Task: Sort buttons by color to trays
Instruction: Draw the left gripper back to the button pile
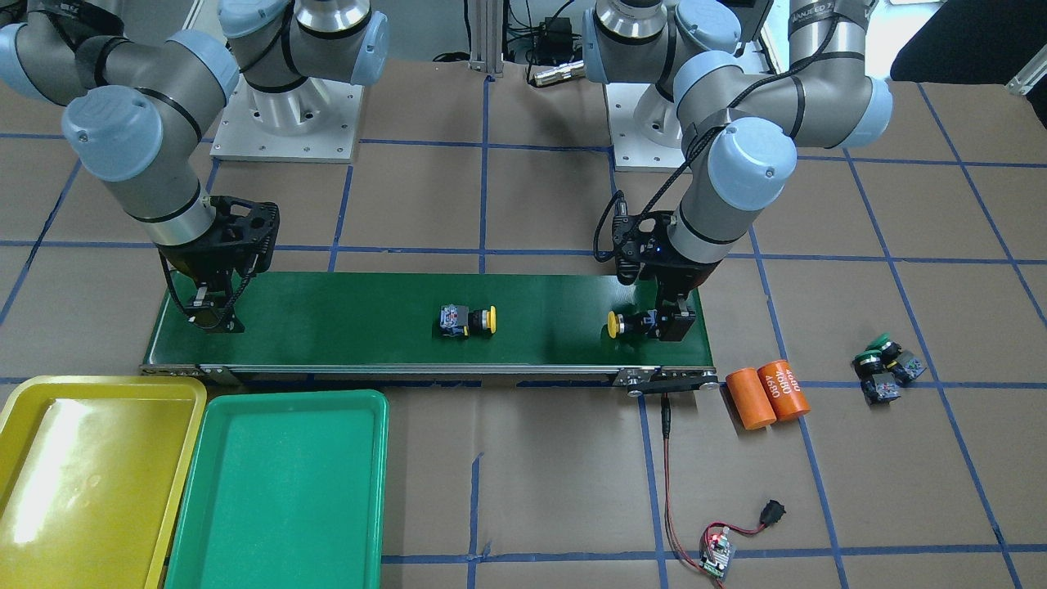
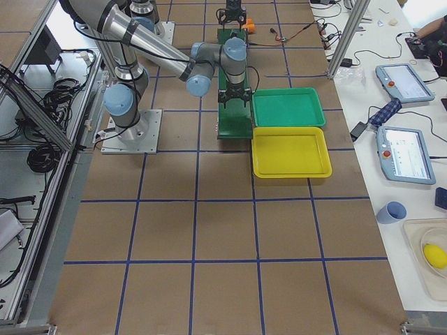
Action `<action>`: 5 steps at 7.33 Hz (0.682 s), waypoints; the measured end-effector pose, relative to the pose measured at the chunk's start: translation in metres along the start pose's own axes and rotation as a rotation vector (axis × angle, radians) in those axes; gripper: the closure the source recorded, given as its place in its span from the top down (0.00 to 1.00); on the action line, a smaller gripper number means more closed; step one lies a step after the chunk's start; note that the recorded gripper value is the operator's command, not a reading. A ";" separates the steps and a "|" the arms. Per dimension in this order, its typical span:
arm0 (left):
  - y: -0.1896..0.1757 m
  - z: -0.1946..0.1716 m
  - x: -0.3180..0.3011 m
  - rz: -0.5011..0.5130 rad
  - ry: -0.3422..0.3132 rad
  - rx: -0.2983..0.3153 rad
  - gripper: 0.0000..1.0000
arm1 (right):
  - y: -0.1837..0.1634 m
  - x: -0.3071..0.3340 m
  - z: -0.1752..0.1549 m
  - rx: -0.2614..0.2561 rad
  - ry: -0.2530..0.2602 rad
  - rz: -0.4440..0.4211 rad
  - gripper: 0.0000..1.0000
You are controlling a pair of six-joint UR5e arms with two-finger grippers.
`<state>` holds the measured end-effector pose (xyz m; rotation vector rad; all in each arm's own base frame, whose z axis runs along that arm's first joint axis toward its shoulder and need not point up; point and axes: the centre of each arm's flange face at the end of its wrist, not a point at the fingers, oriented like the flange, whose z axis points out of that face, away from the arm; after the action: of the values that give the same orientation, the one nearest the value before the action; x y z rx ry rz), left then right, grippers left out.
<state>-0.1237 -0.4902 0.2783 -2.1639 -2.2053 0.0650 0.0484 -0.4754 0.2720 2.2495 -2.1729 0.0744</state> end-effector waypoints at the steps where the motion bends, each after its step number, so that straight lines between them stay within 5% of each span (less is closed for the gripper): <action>1: 0.009 -0.015 -0.009 -0.012 -0.030 -0.003 1.00 | 0.000 0.000 0.001 -0.003 -0.002 0.000 1.00; 5: 0.182 -0.026 -0.049 -0.310 -0.063 -0.007 1.00 | 0.001 0.001 0.001 -0.010 -0.006 0.001 1.00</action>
<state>0.0601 -0.5363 0.2921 -1.8188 -2.5495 0.1133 0.0472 -0.4762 0.2710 2.2460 -2.1724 0.0576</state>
